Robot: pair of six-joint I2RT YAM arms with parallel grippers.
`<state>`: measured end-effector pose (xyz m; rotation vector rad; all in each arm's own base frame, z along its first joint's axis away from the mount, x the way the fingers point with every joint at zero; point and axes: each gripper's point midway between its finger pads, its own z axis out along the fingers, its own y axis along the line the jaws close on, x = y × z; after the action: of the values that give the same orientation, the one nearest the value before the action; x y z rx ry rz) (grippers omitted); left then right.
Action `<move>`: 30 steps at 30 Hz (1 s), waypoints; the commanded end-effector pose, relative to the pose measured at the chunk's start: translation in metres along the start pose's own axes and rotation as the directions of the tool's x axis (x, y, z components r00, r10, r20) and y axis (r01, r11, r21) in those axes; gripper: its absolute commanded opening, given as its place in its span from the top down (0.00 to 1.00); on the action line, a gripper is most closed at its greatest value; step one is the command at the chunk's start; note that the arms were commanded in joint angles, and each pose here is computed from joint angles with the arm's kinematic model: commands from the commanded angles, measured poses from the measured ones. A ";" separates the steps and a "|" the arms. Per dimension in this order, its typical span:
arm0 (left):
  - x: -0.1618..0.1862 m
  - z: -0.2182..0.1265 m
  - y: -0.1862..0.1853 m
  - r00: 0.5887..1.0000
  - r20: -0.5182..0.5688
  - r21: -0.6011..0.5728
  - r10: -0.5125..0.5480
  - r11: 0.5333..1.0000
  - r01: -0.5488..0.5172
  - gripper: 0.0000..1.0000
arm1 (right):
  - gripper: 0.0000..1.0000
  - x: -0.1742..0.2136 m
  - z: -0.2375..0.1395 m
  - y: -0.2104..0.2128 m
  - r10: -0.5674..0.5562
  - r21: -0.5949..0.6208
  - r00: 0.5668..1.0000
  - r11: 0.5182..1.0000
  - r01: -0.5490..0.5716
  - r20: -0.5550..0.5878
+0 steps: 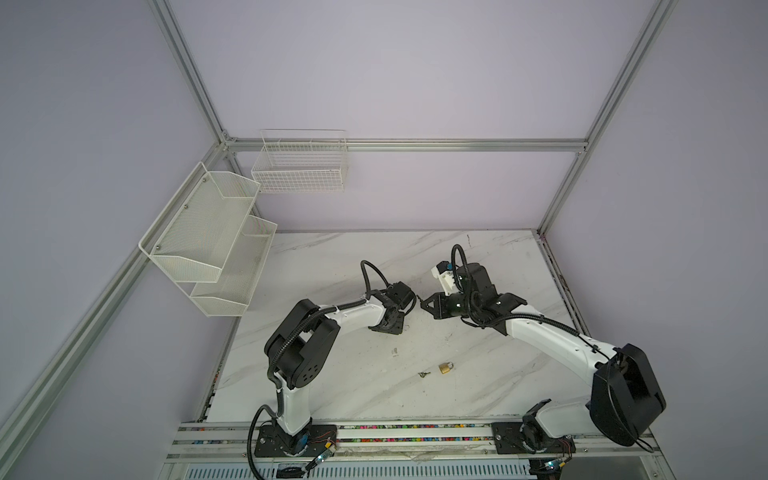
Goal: Unlock with the key
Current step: 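Close the left gripper around the blue padlock body, then lift the blue padlock with the left gripper toward the key in the right gripper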
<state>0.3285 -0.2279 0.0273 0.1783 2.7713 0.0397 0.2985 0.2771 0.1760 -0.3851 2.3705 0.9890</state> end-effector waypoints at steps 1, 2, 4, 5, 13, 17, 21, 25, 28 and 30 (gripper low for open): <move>0.008 0.000 0.005 0.999 -0.043 -0.025 -0.009 1.000 0.008 0.60 | 1.00 -0.003 -0.005 0.000 -0.022 0.015 1.000 1.000 0.022 0.009; 0.007 0.000 0.005 0.999 -0.041 -0.025 -0.013 1.000 0.012 0.63 | 1.00 -0.004 -0.006 0.000 -0.023 0.014 1.000 1.000 0.023 0.011; 0.005 -0.001 0.003 0.999 -0.042 -0.016 -0.025 1.000 0.024 0.66 | 1.00 -0.005 -0.007 0.000 -0.023 0.018 1.000 1.000 0.023 0.013; 0.004 -0.003 0.001 0.999 -0.040 -0.008 -0.031 1.000 0.030 0.68 | 1.00 -0.006 -0.008 0.001 -0.024 0.020 1.000 1.000 0.023 0.016; -0.021 -0.040 -0.006 0.969 -0.003 0.120 -0.246 0.962 0.244 0.78 | 1.00 -0.010 -0.019 -0.007 -0.040 0.114 0.999 0.993 0.040 -0.002; -0.042 -0.073 -0.006 0.904 0.034 0.253 -0.425 0.879 0.404 0.88 | 1.00 -0.008 -0.018 -0.003 -0.033 0.121 0.999 0.992 0.036 -0.025; -0.062 -0.105 -0.004 0.793 0.062 0.403 -0.606 0.742 0.536 1.00 | 1.00 -0.002 -0.009 0.012 -0.047 0.125 0.998 0.991 0.052 -0.046; -0.084 -0.133 -0.004 0.650 0.036 0.559 -0.759 0.555 0.616 1.00 | 1.00 0.004 0.002 0.026 -0.045 0.129 0.997 0.990 0.053 -0.060; -0.090 -0.146 0.003 0.576 0.024 0.585 -0.817 0.479 0.654 1.00 | 1.00 0.003 0.008 0.038 -0.015 0.114 0.999 0.993 0.019 -0.042; -0.091 -0.149 0.009 0.536 0.024 0.589 -0.844 0.446 0.675 1.00 | 1.00 0.001 0.012 0.048 0.017 0.086 1.000 0.996 -0.016 -0.015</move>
<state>0.3535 -0.2368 0.1857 -0.7519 2.3202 -0.8043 0.2760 0.3100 0.1869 -0.4376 2.4427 0.8591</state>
